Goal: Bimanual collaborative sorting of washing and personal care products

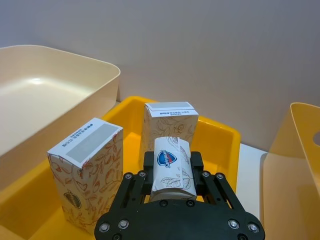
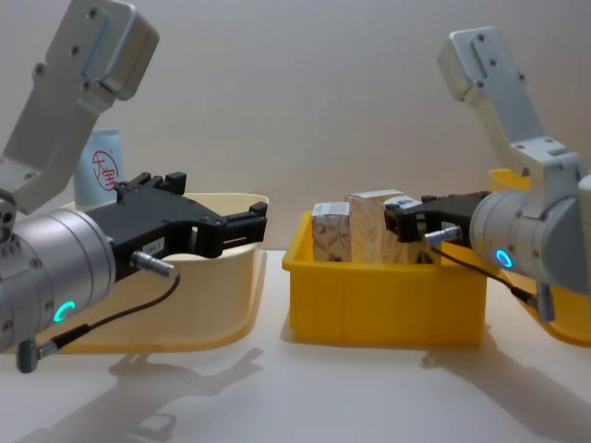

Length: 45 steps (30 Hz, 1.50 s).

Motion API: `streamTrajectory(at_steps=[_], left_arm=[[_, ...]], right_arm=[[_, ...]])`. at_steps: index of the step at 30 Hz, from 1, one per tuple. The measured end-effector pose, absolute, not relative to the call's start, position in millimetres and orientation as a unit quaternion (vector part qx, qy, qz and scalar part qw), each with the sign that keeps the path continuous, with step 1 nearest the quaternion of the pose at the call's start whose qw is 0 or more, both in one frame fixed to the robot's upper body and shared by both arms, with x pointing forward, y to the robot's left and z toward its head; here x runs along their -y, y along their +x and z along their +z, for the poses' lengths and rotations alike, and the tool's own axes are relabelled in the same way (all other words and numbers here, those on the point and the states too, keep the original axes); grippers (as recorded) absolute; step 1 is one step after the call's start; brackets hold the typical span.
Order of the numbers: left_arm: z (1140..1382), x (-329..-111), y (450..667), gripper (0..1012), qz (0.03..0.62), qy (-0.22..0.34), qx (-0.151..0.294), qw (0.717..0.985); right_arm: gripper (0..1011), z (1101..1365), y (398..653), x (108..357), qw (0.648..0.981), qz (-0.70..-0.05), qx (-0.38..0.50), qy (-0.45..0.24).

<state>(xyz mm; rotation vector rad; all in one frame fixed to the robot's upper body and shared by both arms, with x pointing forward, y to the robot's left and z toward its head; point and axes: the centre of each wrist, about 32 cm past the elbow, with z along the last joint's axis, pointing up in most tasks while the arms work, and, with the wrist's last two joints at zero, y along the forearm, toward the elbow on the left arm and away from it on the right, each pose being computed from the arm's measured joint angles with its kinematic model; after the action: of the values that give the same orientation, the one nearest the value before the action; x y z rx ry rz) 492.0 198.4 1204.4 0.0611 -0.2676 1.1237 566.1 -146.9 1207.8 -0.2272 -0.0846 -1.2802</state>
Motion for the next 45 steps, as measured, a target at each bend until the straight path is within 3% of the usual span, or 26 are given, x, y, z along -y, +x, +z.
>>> streamTrajectory(at_steps=[30, 45], left_arm=[[1204.4, -198.4, 492.0, 1003, 0.531, 0.029, 0.126, 0.837], [1204.4, -198.4, 492.0, 1004, 0.531, 0.029, 0.126, 0.837]], right_arm=[[418, 1232.2, 563.7, 179.8, 0.786, -0.599, 0.150, 0.024], [418, 1252.3, 557.1, 214.1, 0.731, -0.638, 0.224, 0.090]])
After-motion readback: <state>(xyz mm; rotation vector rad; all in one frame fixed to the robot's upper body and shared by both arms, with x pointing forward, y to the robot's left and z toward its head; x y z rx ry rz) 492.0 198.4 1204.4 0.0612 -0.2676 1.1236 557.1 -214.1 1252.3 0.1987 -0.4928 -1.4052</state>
